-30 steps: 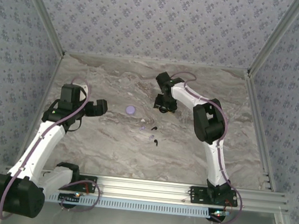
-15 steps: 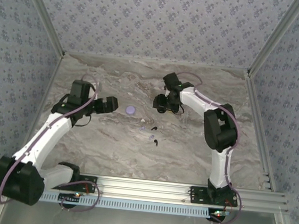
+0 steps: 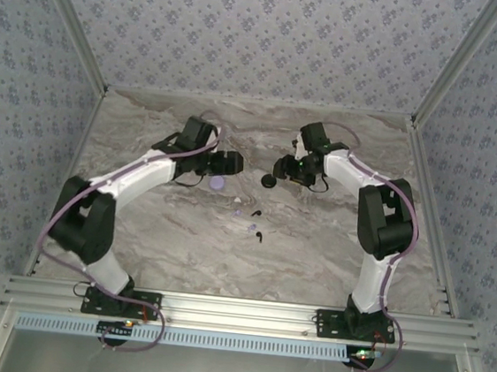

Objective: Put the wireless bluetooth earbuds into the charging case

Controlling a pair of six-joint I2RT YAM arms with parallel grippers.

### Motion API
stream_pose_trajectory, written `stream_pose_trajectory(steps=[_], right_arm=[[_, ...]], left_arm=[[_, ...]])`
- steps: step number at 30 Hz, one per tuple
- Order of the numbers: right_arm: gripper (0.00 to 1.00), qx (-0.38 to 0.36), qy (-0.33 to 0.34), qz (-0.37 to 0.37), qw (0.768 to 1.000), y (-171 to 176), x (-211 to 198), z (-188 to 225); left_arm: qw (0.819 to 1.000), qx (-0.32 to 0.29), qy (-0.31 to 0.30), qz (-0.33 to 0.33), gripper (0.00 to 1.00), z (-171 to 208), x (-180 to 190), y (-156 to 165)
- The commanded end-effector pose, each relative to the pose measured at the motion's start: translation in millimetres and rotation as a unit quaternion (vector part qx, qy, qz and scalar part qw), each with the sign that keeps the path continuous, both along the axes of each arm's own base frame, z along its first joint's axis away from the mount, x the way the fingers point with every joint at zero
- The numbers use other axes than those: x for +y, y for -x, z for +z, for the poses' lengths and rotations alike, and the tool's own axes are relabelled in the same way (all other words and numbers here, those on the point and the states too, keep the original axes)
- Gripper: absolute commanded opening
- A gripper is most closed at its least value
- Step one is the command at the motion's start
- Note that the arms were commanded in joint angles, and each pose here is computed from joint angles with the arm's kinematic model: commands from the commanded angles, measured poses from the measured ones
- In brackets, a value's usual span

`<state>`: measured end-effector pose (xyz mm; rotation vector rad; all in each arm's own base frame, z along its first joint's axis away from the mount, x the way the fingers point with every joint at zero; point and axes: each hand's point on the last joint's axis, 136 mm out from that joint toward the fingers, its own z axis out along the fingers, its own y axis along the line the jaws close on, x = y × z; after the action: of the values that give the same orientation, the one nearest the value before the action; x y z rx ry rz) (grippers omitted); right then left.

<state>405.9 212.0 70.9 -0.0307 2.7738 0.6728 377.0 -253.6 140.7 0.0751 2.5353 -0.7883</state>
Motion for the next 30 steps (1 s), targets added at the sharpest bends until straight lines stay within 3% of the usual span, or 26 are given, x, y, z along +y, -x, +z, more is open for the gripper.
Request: stream_pose_trajectory(steps=[1,9,19,30], right_arm=[[0.52,0.008,-0.048,-0.007,0.999,5.3,9.7,3.2],[0.4,0.027,-0.088,-0.026,0.995,8.5,18.2,-8.3],[0.31,0.039,-0.095,-0.04,0.994,0.4,20.6,-18.4],[0.29,0.049,-0.097,-0.049,0.993,-2.6,21.6,-29.3]], left_arm=[[0.999,-0.003,0.021,-0.026,0.74,4.3,-20.6,-19.9],[0.996,0.047,0.031,-0.071,0.51,-33.6,-54.4,-46.9],[0.991,0.088,0.047,-0.091,0.48,-64.2,-72.4,-55.5],[0.984,0.122,0.071,-0.11,0.42,-83.7,-84.2,-50.2]])
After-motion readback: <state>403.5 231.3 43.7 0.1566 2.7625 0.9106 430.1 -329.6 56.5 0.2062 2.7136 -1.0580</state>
